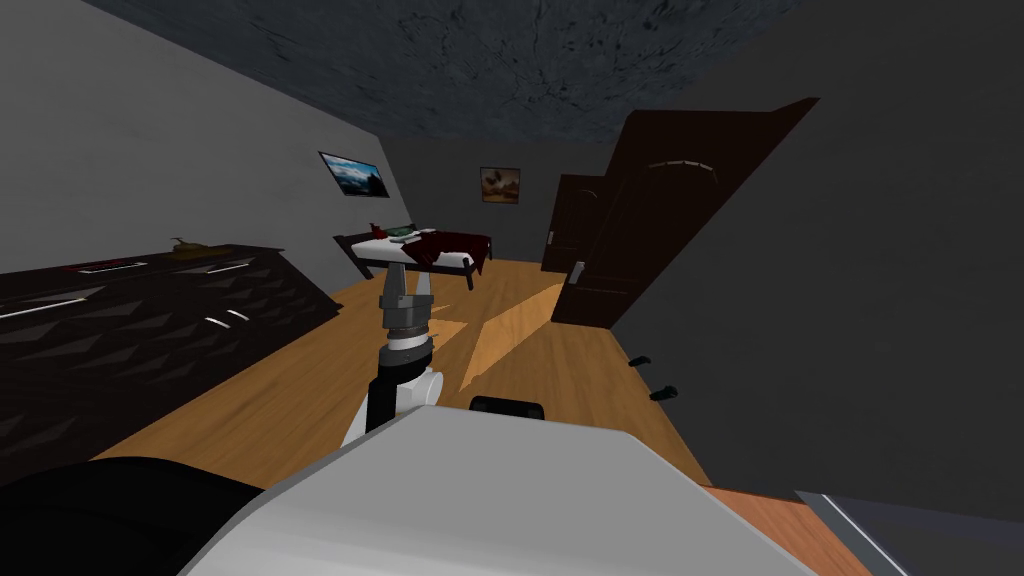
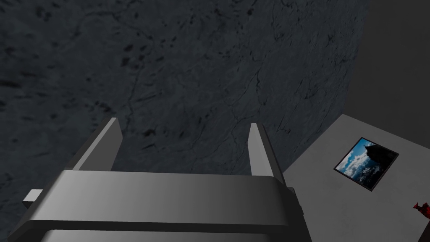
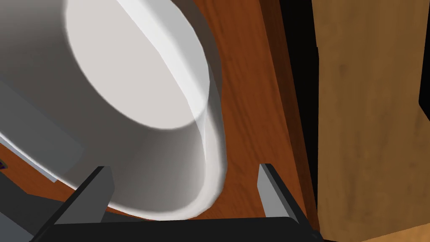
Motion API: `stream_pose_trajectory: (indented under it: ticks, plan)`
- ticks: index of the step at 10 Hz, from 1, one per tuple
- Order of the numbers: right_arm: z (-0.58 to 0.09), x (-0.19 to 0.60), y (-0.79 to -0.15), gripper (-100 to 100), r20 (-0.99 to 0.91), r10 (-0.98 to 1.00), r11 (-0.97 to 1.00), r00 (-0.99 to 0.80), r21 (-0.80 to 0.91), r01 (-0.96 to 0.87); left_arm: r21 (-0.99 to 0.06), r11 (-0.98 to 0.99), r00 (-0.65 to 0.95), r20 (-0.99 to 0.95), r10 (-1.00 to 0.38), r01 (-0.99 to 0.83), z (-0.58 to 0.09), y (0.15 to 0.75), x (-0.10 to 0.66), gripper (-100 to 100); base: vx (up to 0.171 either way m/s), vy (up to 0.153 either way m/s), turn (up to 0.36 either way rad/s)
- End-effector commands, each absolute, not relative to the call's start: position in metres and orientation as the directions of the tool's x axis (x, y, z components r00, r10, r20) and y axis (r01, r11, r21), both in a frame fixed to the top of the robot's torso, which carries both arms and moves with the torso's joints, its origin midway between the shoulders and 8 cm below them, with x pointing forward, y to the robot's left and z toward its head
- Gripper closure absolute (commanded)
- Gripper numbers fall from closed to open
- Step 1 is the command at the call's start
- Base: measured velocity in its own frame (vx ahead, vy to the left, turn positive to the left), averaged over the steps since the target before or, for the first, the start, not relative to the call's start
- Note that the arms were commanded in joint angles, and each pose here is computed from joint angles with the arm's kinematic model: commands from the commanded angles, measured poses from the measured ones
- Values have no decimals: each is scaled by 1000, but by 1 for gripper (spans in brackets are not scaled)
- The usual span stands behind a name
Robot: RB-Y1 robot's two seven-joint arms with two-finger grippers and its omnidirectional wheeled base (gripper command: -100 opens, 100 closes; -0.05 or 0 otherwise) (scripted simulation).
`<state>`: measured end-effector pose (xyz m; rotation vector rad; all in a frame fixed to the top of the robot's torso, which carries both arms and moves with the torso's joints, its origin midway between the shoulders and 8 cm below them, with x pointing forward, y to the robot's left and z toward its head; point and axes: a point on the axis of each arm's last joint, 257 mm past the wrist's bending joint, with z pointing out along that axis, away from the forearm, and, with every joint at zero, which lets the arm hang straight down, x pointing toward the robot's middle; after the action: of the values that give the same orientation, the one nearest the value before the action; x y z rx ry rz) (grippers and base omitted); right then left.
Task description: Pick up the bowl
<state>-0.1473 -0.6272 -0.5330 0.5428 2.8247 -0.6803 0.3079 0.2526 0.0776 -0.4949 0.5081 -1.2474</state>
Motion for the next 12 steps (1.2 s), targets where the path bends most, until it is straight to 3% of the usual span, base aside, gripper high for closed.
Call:
stream_pose_trajectory:
  ticks: [1, 6, 7, 11, 12]
  plan:
    - [-539, -155, -617, -100, -238, 318, 837, -918, -384, 390, -608, 244, 238, -92, -967, 756, 78, 253, 308, 0, -28, 25, -4]
    - [-530, -162, -636, -100, -212, 335, 818, -918, -418, 395, -608, 244, 238, -92, -967, 756, 78, 253, 308, 0, -28, 26, 4]
    - [-530, -163, -636, 100, -210, 336, 818, -918, -417, 395, -608, 244, 238, -92, -967, 756, 78, 253, 308, 0, 0, 0, 0]
    - [-530, -162, -635, 100, -211, 336, 819, -918, -416, 395, -608, 244, 238, -92, -967, 756, 78, 253, 308, 0, 0, 2, 0]
    - [-531, -162, -635, 0, -211, 336, 819, -918, -416, 395, -608, 244, 238, -92, -967, 756, 78, 253, 308, 0, 0, 0, 0]
